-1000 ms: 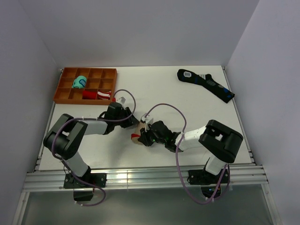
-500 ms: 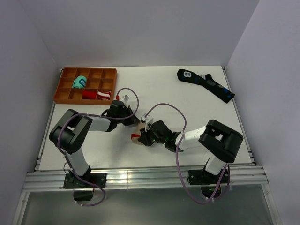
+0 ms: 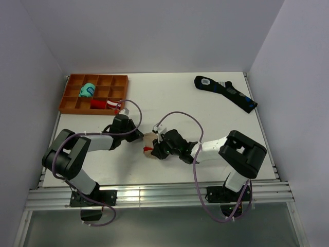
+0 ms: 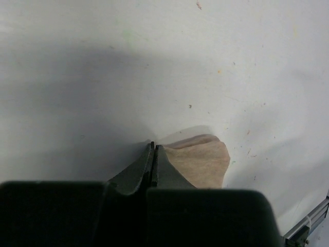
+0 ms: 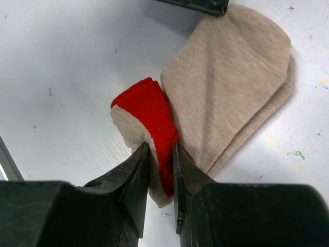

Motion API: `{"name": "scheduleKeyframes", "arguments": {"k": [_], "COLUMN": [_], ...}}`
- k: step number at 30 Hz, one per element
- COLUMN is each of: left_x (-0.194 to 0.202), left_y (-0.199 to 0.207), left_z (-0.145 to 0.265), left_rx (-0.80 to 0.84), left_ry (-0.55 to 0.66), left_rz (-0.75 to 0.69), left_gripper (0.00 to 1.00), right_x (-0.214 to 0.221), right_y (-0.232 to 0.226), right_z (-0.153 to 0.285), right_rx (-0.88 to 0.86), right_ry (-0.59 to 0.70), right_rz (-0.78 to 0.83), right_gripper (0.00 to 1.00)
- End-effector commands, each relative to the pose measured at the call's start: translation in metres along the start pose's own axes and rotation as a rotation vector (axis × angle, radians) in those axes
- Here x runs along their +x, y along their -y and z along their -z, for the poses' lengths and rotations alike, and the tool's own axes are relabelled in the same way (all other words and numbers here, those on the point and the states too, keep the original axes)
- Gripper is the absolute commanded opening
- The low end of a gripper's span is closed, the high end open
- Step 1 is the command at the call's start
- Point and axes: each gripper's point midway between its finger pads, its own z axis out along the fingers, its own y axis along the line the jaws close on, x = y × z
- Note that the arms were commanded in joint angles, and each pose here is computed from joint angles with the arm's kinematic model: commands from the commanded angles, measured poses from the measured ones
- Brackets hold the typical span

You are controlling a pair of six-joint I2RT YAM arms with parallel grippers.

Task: Roll the socks
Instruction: Roll the sock at the center of the board.

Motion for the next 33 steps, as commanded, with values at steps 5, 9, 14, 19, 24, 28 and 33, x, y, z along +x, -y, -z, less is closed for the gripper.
{"name": "scheduleKeyframes", "arguments": {"k": [5,9,14,19,24,28,33], "left_x": [-0.012,-0.019,-0.032,-0.029,-0.025,-0.021,-0.022], "left_y": [-0.030,-0.032,-0.035,-0.031,-0.028,-0.026,-0.020], "left_z": [0.003,0.003,0.006,0.002,0.001,0.005,0.011], "left_rx": [-0.134,-0.138,-0.131,-0.103,-0.075,-0.049,-0.006], "left_ry": [0.063,0.068,0.087,0.061,0.043,0.044,0.068], "left_rz": [0.046,0.054,0.066,0.061,0.053,0.052,0.033], "left_gripper": [0.00,0.00,0.00,0.00,0.00,0.00,0.02], "right_x": [0.034,0.036,0.043,0.047,0.040,0.046,0.053], "right_y": [0.001,-0.018,-0.026,-0.021,-0.015,-0.006,0.000], "right_z": [0.015,0.017,0.016,0.012,0.011,0.008,0.005], "right_rx": [-0.048,-0.171,-0.246,-0.281,-0.308,-0.307,-0.298], "right_ry": [-0.165,-0.210,-0.281,-0.388,-0.417,-0.487,-0.571], "right_rz": [0.004,0.002,-0.035,-0.115,-0.167,-0.222,-0.267], "right_gripper": [0.13,0.13,0.13,0.13,0.13,0.12,0.12]}}
